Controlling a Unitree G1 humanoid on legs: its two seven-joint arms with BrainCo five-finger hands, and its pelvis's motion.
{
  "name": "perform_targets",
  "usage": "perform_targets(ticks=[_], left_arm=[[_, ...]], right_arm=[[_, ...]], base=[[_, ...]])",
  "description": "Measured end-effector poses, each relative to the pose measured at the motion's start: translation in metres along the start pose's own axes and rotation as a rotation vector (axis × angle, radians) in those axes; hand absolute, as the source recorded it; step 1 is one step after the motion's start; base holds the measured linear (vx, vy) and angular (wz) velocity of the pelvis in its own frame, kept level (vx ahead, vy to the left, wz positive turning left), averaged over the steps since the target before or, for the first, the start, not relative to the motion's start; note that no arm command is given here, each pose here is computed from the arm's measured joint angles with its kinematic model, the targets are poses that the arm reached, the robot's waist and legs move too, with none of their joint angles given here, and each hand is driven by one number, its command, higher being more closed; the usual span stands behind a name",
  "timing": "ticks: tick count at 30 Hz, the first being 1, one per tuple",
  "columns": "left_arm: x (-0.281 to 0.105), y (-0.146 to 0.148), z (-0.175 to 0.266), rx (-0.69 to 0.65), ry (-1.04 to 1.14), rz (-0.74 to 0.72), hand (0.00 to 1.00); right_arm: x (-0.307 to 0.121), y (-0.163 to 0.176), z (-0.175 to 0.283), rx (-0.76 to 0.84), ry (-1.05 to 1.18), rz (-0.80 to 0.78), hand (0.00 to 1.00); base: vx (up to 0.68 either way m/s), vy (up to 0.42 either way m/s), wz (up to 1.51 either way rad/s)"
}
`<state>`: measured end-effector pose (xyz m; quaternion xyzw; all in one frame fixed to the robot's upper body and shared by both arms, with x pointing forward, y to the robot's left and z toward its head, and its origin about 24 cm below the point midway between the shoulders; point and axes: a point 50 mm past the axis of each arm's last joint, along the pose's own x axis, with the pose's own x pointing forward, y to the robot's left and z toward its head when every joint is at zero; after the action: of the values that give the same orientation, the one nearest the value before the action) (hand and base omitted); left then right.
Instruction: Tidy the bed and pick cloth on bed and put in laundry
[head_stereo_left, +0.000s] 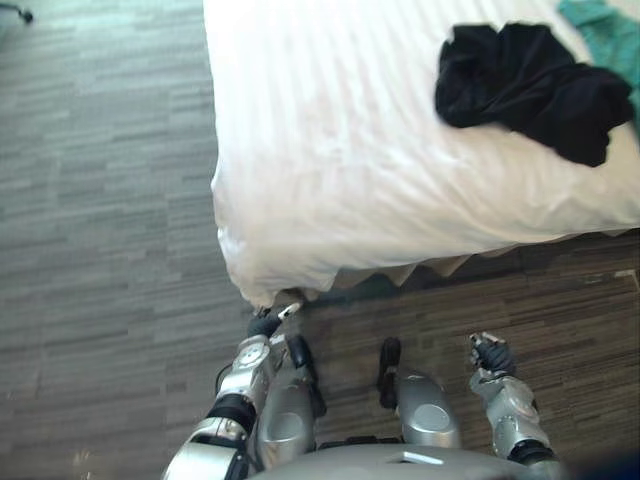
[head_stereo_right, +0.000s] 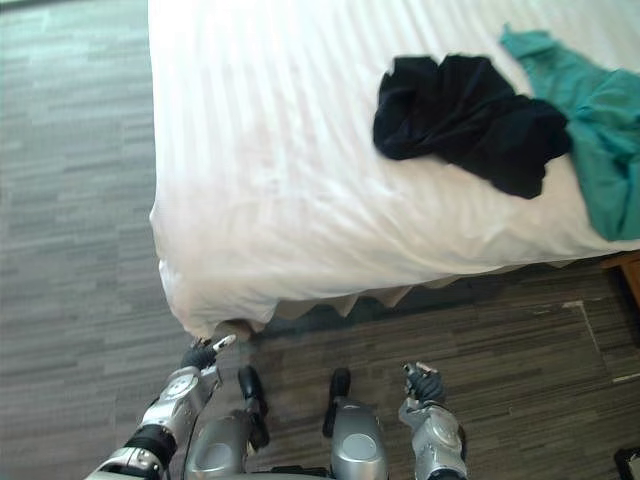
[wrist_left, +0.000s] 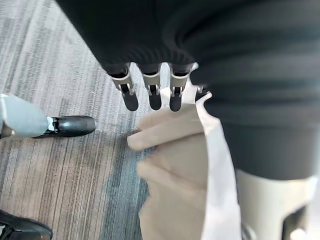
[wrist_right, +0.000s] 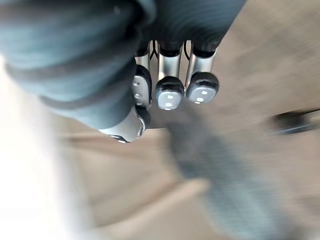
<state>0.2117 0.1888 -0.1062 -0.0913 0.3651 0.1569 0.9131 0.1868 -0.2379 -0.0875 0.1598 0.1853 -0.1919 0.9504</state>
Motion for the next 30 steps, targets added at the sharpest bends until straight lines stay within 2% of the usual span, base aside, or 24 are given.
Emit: perform_targets(ticks=[2, 6, 11, 15, 17, 18, 20, 24, 29, 30], left_arm=[[-0.004, 0.006, -0.015, 0.038, 0.050, 0.001, 0.00], [-0.016, 0.017, -0.045, 0.090, 0.138, -0.006, 0.00], [-0.030, 0.026, -0.075, 0.138, 0.239, 0.001, 0.00], [-0.033, 0.025, -0.079, 0.197, 0.256, -0.017, 0.00], [-0.029, 0.015, -0.070, 0.200, 0.234, -0.040, 0.00], [-0.027, 0.011, -0.065, 0.205, 0.219, -0.052, 0.00], [-0.015, -0.009, -0.032, 0.197, 0.123, -0.093, 0.00], [-0.003, -0.039, 0.014, 0.130, -0.005, -0.150, 0.00], [0.002, -0.066, 0.034, 0.088, -0.046, -0.182, 0.00], [0.003, -0.078, 0.043, 0.053, -0.063, -0.178, 0.00]], right_arm=[[-0.003, 0.012, 0.020, 0.009, -0.112, 0.090, 1.00], [-0.014, 0.060, 0.064, 0.046, -0.314, 0.333, 1.00], [-0.029, 0.112, 0.079, 0.042, -0.328, 0.637, 1.00], [-0.037, 0.155, 0.080, 0.021, -0.289, 0.846, 1.00], [-0.041, 0.191, 0.094, 0.017, -0.317, 0.977, 1.00], [-0.042, 0.203, 0.103, 0.018, -0.347, 1.012, 1.00], [-0.050, 0.252, 0.157, 0.077, -0.507, 1.106, 1.00], [-0.061, 0.301, 0.222, 0.149, -0.646, 1.161, 1.00], [-0.055, 0.312, 0.237, 0.221, -0.627, 1.098, 1.00], [-0.049, 0.310, 0.239, 0.242, -0.631, 1.036, 1.00]], base=[[0.05, 0.046, -0.10], [0.03, 0.030, 0.00], [0.05, 0.033, 0.04], [0.00, 0.028, 0.14], [-0.05, 0.026, 0.03], [-0.09, 0.017, 0.12], [-0.16, 0.014, 0.21], [-0.15, 0.018, 0.20], [-0.02, 0.034, 0.18], [-0.05, 0.042, 0.03]])
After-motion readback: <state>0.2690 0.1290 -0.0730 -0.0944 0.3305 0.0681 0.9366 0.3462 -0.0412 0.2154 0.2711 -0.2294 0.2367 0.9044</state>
